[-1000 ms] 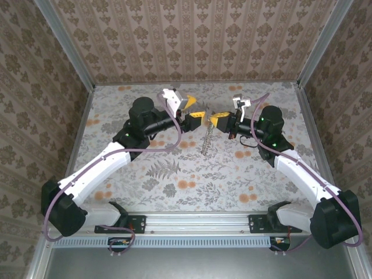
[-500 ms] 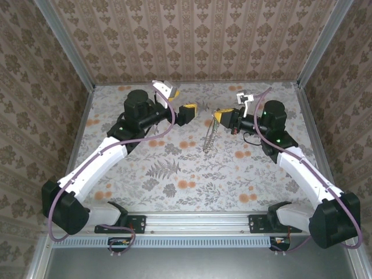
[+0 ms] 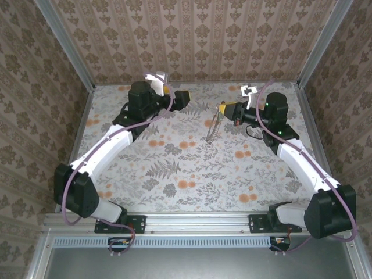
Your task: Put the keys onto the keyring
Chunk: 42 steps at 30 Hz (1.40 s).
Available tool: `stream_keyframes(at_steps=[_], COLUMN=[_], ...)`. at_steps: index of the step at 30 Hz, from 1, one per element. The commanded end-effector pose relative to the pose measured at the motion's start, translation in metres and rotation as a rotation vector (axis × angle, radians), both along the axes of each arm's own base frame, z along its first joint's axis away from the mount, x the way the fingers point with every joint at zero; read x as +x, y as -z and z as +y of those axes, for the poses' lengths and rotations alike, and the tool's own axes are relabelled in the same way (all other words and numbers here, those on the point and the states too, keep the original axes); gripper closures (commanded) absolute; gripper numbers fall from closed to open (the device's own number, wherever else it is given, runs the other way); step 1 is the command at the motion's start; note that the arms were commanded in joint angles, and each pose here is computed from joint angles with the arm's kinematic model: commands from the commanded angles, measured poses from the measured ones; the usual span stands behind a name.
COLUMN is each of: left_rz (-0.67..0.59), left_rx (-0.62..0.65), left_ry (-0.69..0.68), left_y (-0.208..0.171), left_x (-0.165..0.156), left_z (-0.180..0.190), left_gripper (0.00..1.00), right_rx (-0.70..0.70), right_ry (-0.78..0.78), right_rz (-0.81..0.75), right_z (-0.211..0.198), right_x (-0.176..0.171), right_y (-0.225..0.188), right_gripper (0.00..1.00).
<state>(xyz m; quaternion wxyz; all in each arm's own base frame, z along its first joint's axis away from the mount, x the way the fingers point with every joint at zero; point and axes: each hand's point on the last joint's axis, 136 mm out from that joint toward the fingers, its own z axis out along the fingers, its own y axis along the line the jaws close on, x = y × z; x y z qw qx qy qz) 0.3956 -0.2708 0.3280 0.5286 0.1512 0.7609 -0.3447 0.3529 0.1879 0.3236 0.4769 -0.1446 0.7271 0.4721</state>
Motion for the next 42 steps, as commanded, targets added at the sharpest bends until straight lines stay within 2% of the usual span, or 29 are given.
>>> stream_keyframes(at_steps=[1, 5, 20, 26, 31, 36, 42], left_rz=[-0.007, -0.038, -0.016, 0.011, 0.059, 0.108, 0.143], left_rx=[-0.054, -0.063, -0.048, -0.122, -0.221, -0.264, -0.342], left_ry=[-0.042, -0.005, 0.228, 0.288, 0.304, 0.359, 0.451], left_y=[-0.009, -0.008, -0.009, -0.009, -0.006, -0.003, -0.006], left_x=[0.009, 0.010, 0.004, 0.008, 0.023, 0.024, 0.015], left_z=[0.004, -0.003, -0.034, -0.041, -0.025, -0.024, -0.033], left_gripper=[0.00, 0.00, 0.00, 0.01, 0.03, 0.10, 0.28], right_rx=[0.020, 0.032, 0.097, 0.126, 0.152, 0.193, 0.229], right_ry=[-0.012, -0.003, 0.020, 0.042, 0.048, 0.085, 0.085], right_rz=[-0.044, -0.039, -0.051, -0.056, -0.091, -0.097, -0.086], right_z=[-0.003, -0.010, -0.014, -0.016, -0.016, -0.021, -0.022], right_x=[0.001, 0.004, 0.013, 0.019, 0.015, 0.017, 0.019], right_y=[-0.024, -0.022, -0.025, -0.034, -0.044, -0.045, -0.047], right_gripper=[1.00, 1.00, 1.00, 1.00, 1.00, 1.00, 1.00])
